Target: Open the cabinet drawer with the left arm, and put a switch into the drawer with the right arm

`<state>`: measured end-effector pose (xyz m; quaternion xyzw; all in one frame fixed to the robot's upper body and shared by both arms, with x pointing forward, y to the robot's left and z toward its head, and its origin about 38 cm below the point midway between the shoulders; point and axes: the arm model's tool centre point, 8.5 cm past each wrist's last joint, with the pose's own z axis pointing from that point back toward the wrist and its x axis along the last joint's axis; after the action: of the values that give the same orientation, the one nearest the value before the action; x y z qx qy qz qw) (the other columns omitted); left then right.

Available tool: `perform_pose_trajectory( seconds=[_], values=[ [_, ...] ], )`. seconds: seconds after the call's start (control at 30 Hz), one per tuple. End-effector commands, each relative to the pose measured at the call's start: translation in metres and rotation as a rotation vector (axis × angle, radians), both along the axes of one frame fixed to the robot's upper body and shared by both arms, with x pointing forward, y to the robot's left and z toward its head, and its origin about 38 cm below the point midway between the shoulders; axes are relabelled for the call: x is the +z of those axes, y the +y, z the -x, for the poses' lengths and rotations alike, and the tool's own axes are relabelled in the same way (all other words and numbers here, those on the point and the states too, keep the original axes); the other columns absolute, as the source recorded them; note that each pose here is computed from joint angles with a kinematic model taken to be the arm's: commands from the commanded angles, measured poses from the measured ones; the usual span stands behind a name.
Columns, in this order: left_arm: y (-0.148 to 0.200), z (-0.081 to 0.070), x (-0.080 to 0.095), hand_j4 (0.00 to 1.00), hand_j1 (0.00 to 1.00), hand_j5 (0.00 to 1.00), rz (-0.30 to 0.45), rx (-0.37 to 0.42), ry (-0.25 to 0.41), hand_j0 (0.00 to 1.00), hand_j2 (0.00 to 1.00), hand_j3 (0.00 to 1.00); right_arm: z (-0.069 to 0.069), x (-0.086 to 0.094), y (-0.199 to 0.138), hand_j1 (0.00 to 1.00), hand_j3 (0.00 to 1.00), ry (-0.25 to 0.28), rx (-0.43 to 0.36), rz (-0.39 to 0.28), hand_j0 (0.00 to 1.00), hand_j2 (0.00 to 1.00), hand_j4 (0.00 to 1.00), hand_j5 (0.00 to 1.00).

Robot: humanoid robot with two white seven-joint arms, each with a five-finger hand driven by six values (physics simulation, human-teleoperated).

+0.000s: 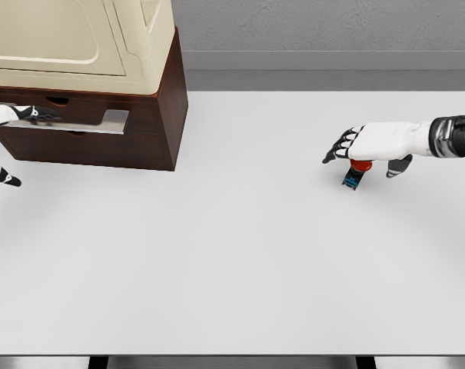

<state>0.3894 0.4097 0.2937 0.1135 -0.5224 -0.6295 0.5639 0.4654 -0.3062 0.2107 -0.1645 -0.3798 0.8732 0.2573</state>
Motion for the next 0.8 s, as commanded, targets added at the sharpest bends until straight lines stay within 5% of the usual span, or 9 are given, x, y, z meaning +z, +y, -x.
perform_pose_trajectory(
  seconds=[0.0, 0.77],
  values=[
    [0.003, -0.004, -0.006, 1.00, 1.00, 1.00, -0.009, 0.015, 0.000, 1.00, 1.00, 1.00, -0.001, 0.000, 0.000, 1.00, 1.00, 0.001, -0.005, -0.003, 1.00, 1.00, 1.00, 1.00],
    [-0.003, -0.009, -0.032, 1.00, 1.00, 1.00, -0.063, 0.000, 0.014, 1.00, 1.00, 1.00, -0.009, -0.006, -0.003, 1.00, 1.00, 0.003, -0.031, 0.012, 1.00, 1.00, 1.00, 1.00]
  ],
)
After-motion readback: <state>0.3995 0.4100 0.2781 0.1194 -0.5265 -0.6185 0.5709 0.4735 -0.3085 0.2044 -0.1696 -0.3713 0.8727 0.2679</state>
